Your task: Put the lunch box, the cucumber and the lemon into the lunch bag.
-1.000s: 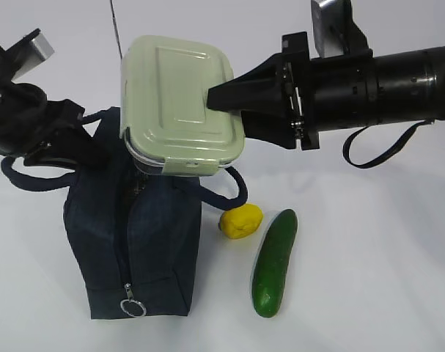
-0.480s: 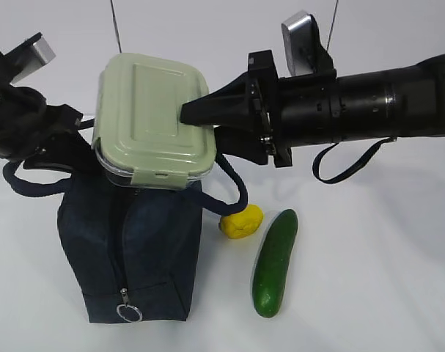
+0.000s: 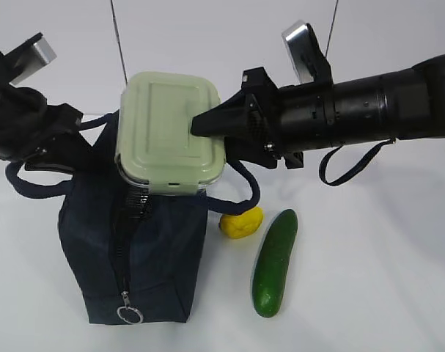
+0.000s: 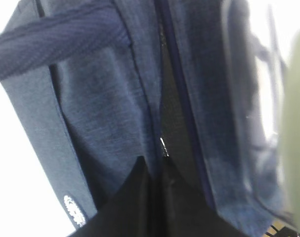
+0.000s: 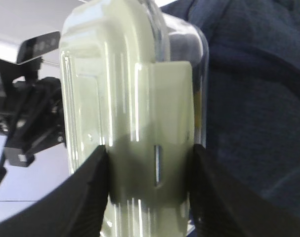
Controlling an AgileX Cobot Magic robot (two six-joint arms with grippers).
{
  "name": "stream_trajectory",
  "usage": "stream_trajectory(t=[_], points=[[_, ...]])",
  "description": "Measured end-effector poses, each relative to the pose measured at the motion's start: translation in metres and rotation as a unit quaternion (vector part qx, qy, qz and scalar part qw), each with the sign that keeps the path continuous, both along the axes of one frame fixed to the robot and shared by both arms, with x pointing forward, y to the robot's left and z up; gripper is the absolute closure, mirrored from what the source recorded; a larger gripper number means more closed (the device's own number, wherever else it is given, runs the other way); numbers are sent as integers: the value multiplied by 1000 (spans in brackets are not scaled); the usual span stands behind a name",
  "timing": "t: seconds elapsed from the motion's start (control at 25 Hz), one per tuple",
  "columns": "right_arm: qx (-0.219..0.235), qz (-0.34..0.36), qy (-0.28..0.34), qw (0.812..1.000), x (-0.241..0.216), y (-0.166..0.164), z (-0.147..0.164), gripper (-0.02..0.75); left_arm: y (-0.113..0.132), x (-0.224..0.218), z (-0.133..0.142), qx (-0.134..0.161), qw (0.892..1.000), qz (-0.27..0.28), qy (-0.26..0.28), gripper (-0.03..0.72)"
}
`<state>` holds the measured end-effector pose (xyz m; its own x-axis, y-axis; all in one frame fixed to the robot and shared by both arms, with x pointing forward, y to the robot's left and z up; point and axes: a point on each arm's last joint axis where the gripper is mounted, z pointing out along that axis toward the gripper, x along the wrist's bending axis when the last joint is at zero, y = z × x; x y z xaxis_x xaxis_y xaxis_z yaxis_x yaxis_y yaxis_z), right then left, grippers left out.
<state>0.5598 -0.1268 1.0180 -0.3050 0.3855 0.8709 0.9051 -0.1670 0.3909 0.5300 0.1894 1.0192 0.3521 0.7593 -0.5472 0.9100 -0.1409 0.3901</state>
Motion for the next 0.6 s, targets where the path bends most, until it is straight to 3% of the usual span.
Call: stream_trajectory(t=[0.4,0.6], points=[[-96,22,-1,995,-3,-5,-15,394,-1,-3,8,-15,1000,4,-5,687],[-126,19,-4,992,-2,-8,-18,394,-4,-2,11,-39,999,9,-5,687]])
